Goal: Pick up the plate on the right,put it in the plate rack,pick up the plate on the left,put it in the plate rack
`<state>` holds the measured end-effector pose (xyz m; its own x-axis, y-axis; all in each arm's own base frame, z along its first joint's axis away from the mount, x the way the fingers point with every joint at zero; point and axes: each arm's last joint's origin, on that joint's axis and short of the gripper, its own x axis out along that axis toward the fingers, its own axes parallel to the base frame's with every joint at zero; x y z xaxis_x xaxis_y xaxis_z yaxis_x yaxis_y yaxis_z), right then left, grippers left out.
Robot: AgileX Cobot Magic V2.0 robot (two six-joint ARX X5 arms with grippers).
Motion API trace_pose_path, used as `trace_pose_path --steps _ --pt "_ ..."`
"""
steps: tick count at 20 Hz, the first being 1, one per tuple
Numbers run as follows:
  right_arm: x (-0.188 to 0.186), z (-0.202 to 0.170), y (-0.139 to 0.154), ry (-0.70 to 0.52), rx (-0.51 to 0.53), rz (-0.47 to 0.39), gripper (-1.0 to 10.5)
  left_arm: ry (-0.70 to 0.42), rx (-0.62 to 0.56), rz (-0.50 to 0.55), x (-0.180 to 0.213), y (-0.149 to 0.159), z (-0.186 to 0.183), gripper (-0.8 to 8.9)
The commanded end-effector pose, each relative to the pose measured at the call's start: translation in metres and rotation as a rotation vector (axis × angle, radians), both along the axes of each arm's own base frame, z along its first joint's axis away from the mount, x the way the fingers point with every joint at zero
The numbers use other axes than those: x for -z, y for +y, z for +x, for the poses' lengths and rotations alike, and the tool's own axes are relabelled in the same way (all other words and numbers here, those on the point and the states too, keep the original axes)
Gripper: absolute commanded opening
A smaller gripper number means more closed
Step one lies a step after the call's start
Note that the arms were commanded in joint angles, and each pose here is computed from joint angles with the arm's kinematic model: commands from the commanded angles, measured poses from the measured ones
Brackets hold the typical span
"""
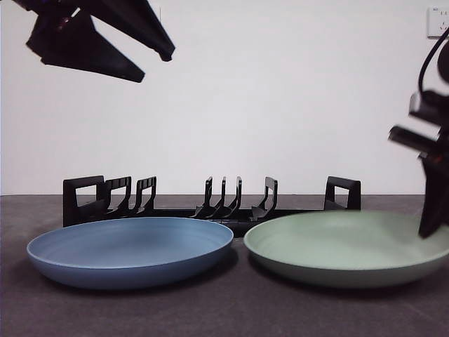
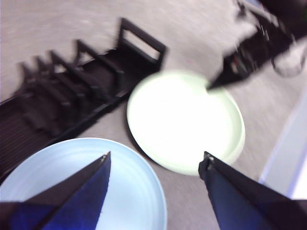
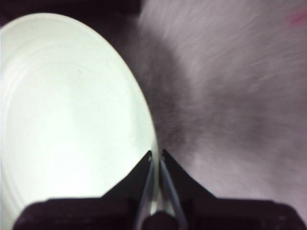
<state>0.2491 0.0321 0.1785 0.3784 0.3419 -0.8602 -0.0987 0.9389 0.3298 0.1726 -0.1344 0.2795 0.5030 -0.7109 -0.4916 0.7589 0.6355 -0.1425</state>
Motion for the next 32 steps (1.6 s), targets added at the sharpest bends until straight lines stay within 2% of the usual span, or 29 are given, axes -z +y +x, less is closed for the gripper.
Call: trace_pose_path --steps 1,3,5,10,12,16,21,26,32 --pt "-0.015 -0.008 0.0 -0.019 0.023 0.019 -0.1 -0.081 0.11 0.072 0.001 -0.008 -0.008 3.16" --pt "-0.032 -0.013 -0.001 -0.031 0.025 0.022 -0.1 -0.14 0.163 0.139 0.002 -0.019 -0.018 3.15" --pt "-0.047 -0.014 0.001 -0.027 0.016 0.022 -0.1 -0.246 0.234 0.236 0.003 -0.03 -0.03 3.15" --pt "-0.071 -0.014 0.023 -0.029 -0.077 0.024 -0.1 -0.581 0.391 0.516 0.003 -0.054 -0.063 3.15" --pt "-0.077 -0.016 0.034 -0.031 -0.128 0.05 -0.1 -0.649 0.42 0.591 0.005 -0.059 -0.071 3.15" --pt "-0.086 -0.018 0.045 -0.026 -0.179 0.089 -0.1 -0.615 0.502 0.677 0.017 -0.062 -0.074 3.15" --pt "-0.09 -0.021 0.051 -0.013 -0.221 0.124 -0.1 -0.579 0.547 0.743 0.029 -0.067 -0.072 3.14" --pt "-0.089 -0.024 0.057 0.0 -0.245 0.121 -0.1 -0.577 0.588 0.788 0.037 -0.072 -0.07 2.98" --pt "-0.089 -0.025 0.059 0.002 -0.253 0.121 -0.1 -0.564 0.602 0.796 0.042 -0.075 -0.069 -0.15"
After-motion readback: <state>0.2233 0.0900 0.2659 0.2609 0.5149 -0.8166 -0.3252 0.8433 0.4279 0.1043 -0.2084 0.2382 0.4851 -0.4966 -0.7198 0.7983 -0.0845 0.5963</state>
